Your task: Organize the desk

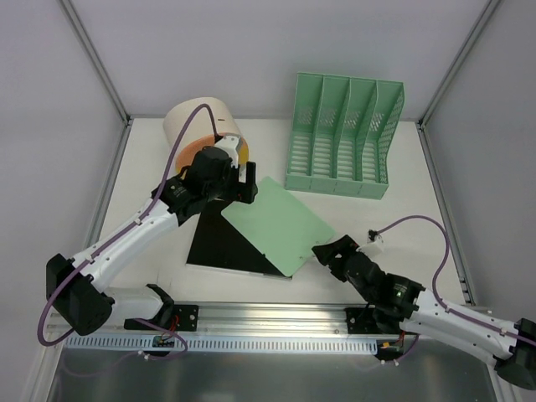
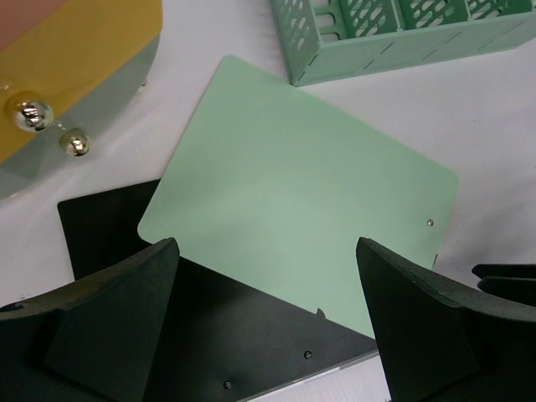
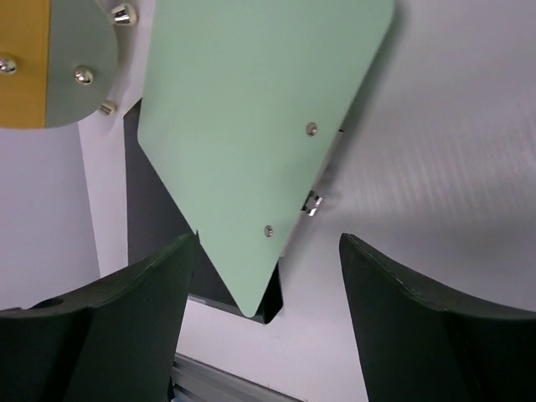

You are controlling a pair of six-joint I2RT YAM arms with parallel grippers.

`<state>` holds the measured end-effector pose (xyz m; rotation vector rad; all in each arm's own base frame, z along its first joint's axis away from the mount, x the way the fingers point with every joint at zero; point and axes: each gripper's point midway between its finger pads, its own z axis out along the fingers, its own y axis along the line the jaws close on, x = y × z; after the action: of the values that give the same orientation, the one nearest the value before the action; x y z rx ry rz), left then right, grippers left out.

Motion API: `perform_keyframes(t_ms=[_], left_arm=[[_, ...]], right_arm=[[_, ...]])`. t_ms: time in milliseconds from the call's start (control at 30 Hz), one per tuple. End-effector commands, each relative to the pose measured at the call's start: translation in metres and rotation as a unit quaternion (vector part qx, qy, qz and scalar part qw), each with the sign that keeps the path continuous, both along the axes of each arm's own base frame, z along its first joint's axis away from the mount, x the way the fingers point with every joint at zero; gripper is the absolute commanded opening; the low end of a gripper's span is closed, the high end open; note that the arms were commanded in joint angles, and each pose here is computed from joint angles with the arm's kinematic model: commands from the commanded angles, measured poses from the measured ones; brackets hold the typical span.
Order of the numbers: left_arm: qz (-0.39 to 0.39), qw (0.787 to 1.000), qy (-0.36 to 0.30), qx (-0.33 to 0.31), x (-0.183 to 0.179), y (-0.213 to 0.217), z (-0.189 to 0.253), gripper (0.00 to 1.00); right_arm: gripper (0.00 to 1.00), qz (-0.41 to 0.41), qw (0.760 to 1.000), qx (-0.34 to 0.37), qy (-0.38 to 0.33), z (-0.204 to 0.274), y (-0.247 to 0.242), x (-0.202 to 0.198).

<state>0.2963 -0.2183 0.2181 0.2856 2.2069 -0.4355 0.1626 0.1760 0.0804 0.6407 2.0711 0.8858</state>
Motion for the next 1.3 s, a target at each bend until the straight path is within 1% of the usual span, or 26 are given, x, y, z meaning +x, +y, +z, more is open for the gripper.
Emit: perform_keyframes(t_ms=[0,100,200,233,300,333,433,500,533,667,733,967,1133,1267], left_arm=[[-0.011,0.999,-0.016,-0.038,0.0,-0.022,0.007,0.89],[-0.01,1.0,-0.006,-0.023,0.0,-0.027,-0.011,0.89],[-0.01,1.0,0.002,-0.017,0.0,-0.031,-0.025,0.89],[-0.011,1.0,0.005,-0.018,-0.001,-0.032,-0.029,0.89],[-0.01,1.0,0.004,-0.02,-0.001,-0.032,-0.03,0.89],[-0.011,1.0,0.005,-0.021,-0.002,-0.032,-0.031,0.89],[-0.011,1.0,0.005,-0.022,-0.002,-0.032,-0.032,0.89],[-0.014,1.0,0.008,-0.024,-0.003,-0.034,-0.034,0.89],[-0.014,1.0,0.01,-0.023,-0.004,-0.034,-0.037,0.89],[-0.012,0.999,0.023,-0.018,-0.003,-0.035,-0.051,0.89],[-0.006,1.0,0.026,-0.012,-0.001,-0.034,-0.057,0.89],[0.04,0.996,0.075,0.022,0.002,-0.026,-0.103,0.88],[0.079,0.992,0.091,0.036,0.004,-0.018,-0.118,0.87],[0.095,0.988,0.109,0.052,0.002,-0.013,-0.13,0.87]], right_arm=[[0.74,-0.077,0.996,0.023,0.029,-0.016,-0.016,0.006],[0.74,-0.089,0.995,0.022,0.044,-0.025,-0.017,0.005],[0.74,-0.102,0.993,0.025,0.048,-0.032,-0.018,0.007],[0.74,-0.103,0.993,0.035,0.043,-0.029,-0.015,0.01],[0.75,-0.111,0.993,0.034,0.038,-0.036,-0.017,0.012],[0.75,-0.114,0.991,0.053,0.033,-0.033,-0.013,0.015],[0.75,-0.126,0.989,0.063,0.033,-0.04,-0.014,0.017],[0.76,-0.133,0.989,0.051,0.037,-0.047,-0.018,0.016],[0.76,-0.134,0.988,0.067,0.035,-0.042,-0.014,0.019],[0.75,-0.149,0.986,0.06,0.046,-0.049,-0.017,0.019],[0.75,-0.153,0.985,0.061,0.045,-0.049,-0.016,0.02],[0.75,-0.157,0.985,0.06,0.047,-0.055,-0.015,0.022],[0.75,-0.16,0.984,0.06,0.044,-0.057,-0.015,0.023],[0.75,-0.162,0.984,0.058,0.045,-0.061,-0.016,0.023]])
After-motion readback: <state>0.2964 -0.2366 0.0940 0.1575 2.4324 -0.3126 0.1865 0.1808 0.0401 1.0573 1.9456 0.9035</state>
